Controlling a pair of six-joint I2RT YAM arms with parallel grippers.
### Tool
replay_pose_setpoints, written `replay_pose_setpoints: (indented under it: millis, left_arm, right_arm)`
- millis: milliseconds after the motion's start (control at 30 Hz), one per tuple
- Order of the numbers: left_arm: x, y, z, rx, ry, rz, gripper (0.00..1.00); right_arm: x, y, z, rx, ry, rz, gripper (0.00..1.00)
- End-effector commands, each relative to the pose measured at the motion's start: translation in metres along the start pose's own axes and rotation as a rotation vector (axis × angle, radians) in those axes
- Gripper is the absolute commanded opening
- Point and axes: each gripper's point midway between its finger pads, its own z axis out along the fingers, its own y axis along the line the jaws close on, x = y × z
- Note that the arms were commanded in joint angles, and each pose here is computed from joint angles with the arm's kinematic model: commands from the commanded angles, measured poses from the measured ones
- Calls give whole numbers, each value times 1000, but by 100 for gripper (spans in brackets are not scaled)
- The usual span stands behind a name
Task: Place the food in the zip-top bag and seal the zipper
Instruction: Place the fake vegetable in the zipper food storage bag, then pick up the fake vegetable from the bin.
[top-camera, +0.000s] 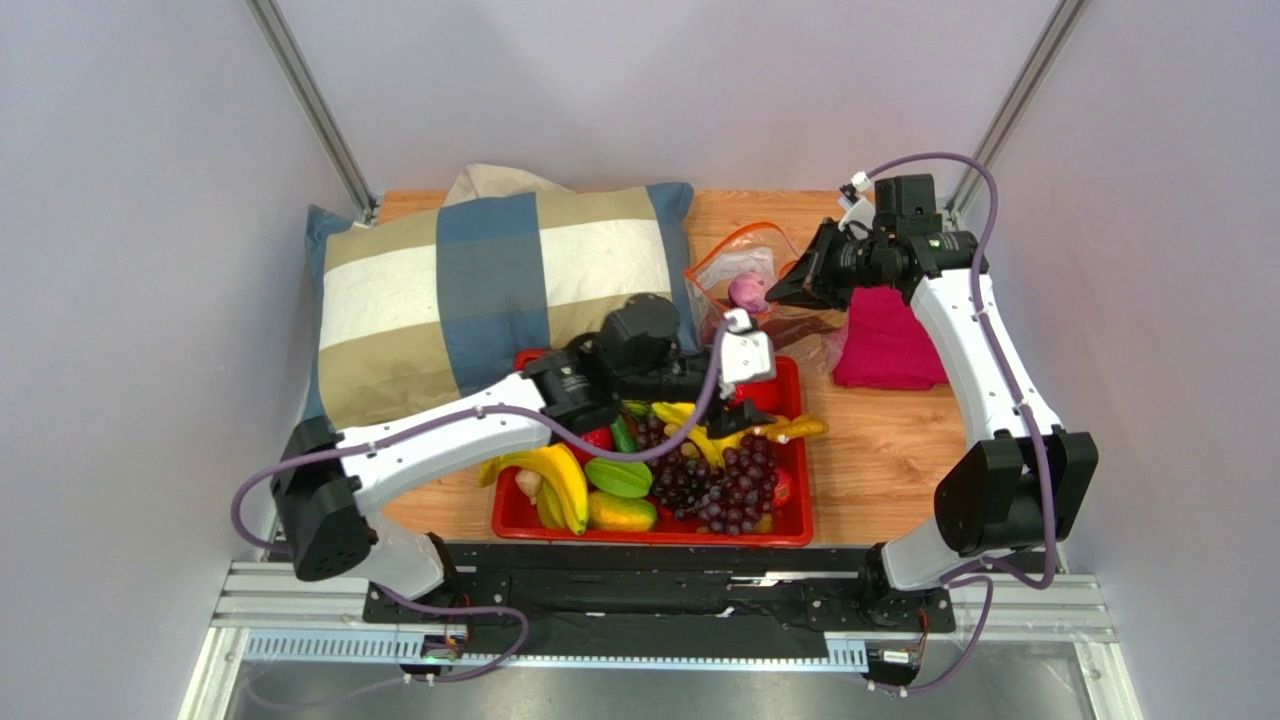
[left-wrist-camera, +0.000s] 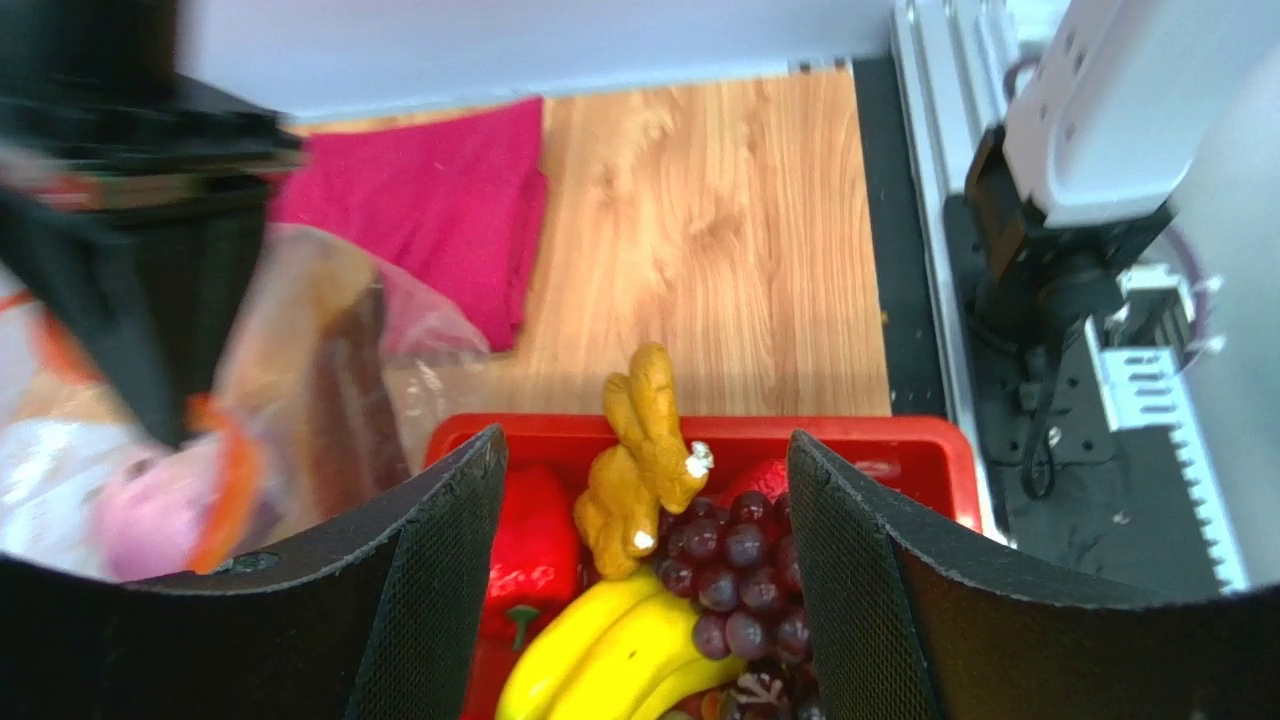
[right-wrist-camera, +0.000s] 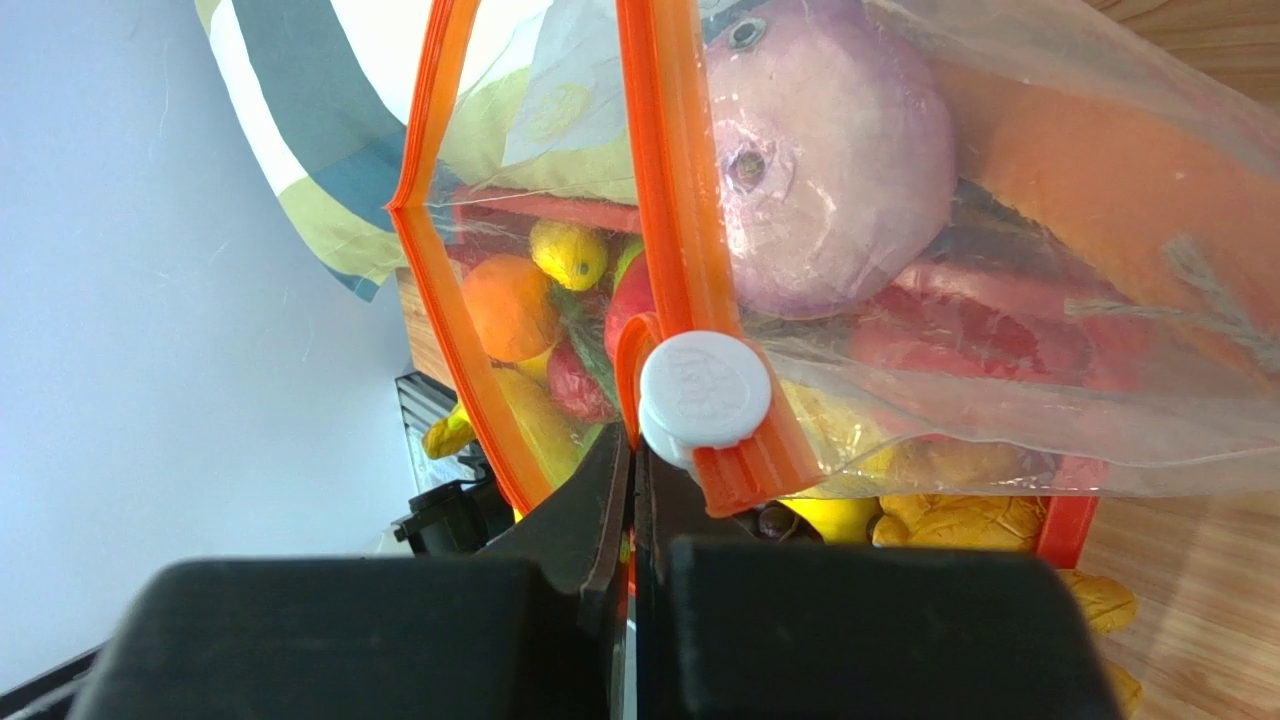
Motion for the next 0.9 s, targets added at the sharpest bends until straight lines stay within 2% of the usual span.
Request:
replay_pose_setpoints:
  millis: [0, 233, 433, 533, 600, 667, 733, 767, 833, 867]
  left_arm:
    - [44, 1, 32, -14, 119, 125, 73]
    - [91, -8, 77, -16, 185, 216, 75]
    - [117, -5, 100, 2, 259, 198, 67]
    - [115, -4, 102, 1, 257, 209, 55]
    - [110, -6, 98, 5, 244, 209, 40]
    - [87, -7, 90, 11, 196, 208, 25]
    - [60, -11, 78, 23, 148, 211, 16]
    - [49, -11, 73, 21, 124, 213, 8]
    - [19, -9, 57, 7, 63, 219, 0]
    - [12, -9, 50, 4, 62, 190, 0]
  right_arm:
    - [-9, 18, -6, -53, -34, -32, 0]
    - [-8, 16, -7, -44, -42, -40, 0]
    - [-7, 15, -8, -41, -40, -40, 0]
    - [-7, 16, -8, -43, -41, -43, 0]
    - [-7, 16, -9, -44, -43, -46, 0]
    - [-7, 16, -8, -44, -40, -46, 0]
    - [-7, 16, -8, -47, -39, -47, 0]
    - [-7, 16, -7, -48, -38, -46, 0]
    - [-8, 16, -6, -48, -35, -43, 0]
    - [-8, 16, -6, -48, -35, -44, 0]
